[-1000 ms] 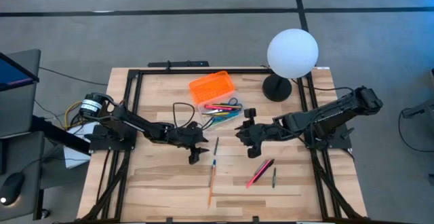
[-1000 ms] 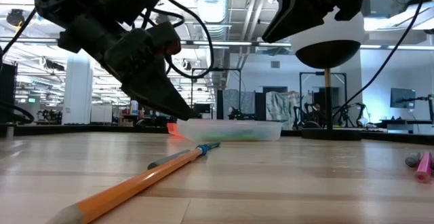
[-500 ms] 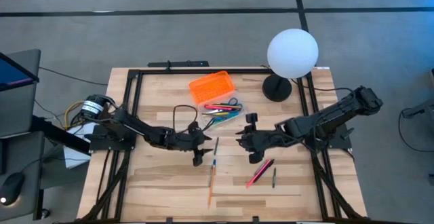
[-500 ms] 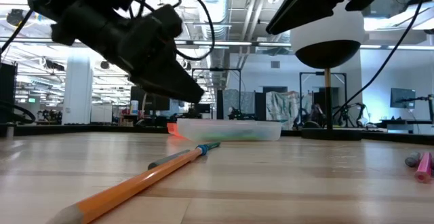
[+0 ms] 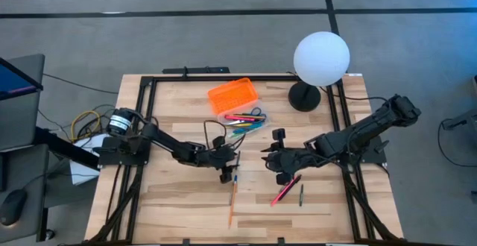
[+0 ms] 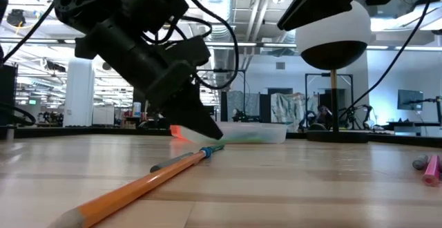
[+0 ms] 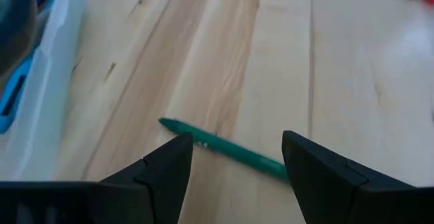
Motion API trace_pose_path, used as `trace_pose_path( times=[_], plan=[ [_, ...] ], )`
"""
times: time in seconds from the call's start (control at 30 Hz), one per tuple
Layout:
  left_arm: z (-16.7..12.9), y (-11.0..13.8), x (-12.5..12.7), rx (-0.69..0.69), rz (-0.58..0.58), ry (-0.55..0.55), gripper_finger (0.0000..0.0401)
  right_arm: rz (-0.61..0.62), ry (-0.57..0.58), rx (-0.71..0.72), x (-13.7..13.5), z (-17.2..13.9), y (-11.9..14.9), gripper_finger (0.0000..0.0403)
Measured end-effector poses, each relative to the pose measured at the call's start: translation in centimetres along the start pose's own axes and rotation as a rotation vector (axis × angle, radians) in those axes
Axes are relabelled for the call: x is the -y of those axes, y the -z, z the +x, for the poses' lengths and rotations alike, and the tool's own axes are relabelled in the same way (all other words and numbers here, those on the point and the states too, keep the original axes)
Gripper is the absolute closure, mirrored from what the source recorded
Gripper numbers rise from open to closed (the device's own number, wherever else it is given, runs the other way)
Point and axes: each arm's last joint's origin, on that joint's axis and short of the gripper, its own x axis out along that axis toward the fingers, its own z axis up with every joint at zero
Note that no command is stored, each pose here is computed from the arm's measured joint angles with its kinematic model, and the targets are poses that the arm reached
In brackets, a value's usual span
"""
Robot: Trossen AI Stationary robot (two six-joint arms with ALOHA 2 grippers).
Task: Pick & place school supplies into a supply box
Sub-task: Put the top green crayon into the supply box
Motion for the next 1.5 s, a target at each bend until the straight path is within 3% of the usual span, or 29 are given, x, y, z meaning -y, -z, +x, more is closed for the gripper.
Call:
trace_pose_path(
  times=[0.47, 0.87, 1.23, 1.5],
  plan=[
    [2.4, 0.8, -0.2, -0.058, -0.076, -0.007, 0.0177, 0.011, -0.006, 0.003, -0.4, -0.2, 0.0, 0.0301],
    [2.5, 0.2, 0.0, -0.267, 0.062, -0.020, 0.0184, 0.047, -0.012, -0.028, -0.5, -0.2, 0.3, 0.0301],
    [2.5, 0.3, -0.2, -0.313, 0.221, 0.123, 0.0304, 0.077, -0.015, -0.047, -0.5, -0.2, 0.5, 0.0301],
    [2.4, 0.3, -0.1, -0.326, 0.223, 0.153, 0.0371, 0.068, -0.023, -0.065, -1.0, 0.3, 1.5, 0.0301]
  ],
)
